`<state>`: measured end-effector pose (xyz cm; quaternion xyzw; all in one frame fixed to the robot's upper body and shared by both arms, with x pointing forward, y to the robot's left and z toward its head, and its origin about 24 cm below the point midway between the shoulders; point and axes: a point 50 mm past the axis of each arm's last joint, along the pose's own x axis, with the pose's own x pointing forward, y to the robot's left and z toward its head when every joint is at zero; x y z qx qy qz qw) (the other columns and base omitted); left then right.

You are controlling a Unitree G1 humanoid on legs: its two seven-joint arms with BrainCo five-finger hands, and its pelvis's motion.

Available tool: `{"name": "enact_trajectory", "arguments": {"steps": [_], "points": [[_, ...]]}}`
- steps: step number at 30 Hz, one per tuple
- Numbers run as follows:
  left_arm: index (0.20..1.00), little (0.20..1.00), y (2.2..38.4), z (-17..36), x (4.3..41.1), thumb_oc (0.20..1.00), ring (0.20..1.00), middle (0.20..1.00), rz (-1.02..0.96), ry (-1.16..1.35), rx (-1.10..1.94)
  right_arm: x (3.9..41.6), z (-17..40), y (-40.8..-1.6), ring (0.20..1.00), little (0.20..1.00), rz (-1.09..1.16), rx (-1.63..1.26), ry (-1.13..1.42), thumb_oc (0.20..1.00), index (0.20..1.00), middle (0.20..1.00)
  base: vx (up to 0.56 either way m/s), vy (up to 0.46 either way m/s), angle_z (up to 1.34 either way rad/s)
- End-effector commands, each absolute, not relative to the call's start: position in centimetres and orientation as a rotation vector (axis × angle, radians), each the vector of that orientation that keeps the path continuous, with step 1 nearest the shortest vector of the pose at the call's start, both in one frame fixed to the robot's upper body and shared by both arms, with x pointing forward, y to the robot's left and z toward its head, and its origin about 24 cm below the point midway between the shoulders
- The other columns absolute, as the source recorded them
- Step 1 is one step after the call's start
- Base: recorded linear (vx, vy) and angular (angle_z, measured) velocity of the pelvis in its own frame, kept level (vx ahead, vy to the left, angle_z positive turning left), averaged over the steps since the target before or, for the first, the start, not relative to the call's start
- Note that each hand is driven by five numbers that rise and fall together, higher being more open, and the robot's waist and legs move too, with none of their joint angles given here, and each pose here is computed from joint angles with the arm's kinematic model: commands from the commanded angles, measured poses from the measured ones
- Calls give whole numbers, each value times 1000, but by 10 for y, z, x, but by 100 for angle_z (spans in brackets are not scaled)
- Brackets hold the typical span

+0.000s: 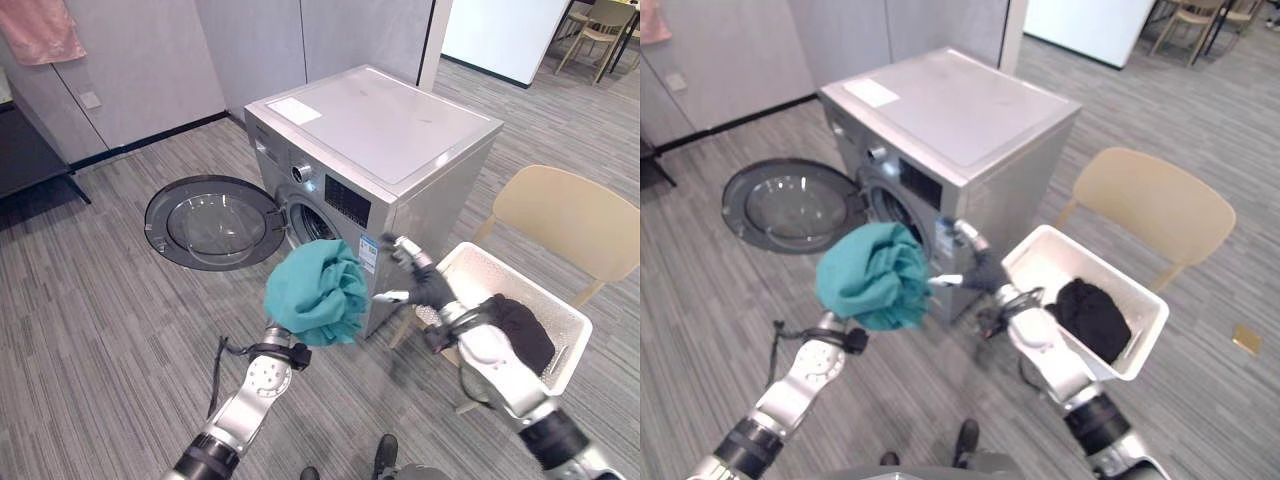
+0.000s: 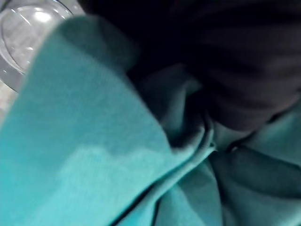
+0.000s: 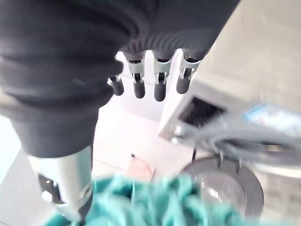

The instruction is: Grab the laundry basket,head to the washer,open it,put in the laundry and shut it.

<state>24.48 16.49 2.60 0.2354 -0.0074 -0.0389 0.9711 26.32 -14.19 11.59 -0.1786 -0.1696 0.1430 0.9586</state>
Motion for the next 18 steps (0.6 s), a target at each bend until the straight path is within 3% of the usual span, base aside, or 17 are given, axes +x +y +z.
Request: {"name": "enact_trajectory", "arguments": {"steps": [1, 4, 7, 9, 10, 14, 18], "points": [[200, 200, 181, 57, 250, 200, 200, 200, 0, -174, 467, 257, 140, -147, 1000, 1000, 228, -407, -516, 1000, 1000, 1000, 0, 0, 0], [200, 200, 203, 50, 240, 200, 200, 200, 64, -123, 481, 248, 132, -172, 1000, 1000, 178, -476, -462, 1000, 1000, 1000, 0, 0, 0], [200, 200, 238, 32, 219, 200, 200, 200, 136, 7, 513, 230, 90, -212, 1000, 1000, 107, -562, -215, 1000, 1000, 1000, 0, 0, 0], [200, 200, 238, 32, 219, 200, 200, 200, 135, 7, 513, 229, 90, -213, 1000, 1000, 106, -562, -214, 1000, 1000, 1000, 0, 0, 0], [200, 200, 255, 21, 205, 200, 200, 200, 166, 86, 515, 214, 59, -236, 1000, 1000, 60, -596, -34, 1000, 1000, 1000, 0, 0, 0], [200, 200, 285, 1, 177, 200, 200, 200, 242, 236, 475, 184, -8, -268, 1000, 1000, 13, -651, 314, 1000, 1000, 1000, 0, 0, 0], [200, 200, 295, -8, 165, 200, 200, 200, 278, 294, 454, 173, -32, -274, 1000, 1000, 26, -674, 433, 1000, 1000, 1000, 0, 0, 0]]}}
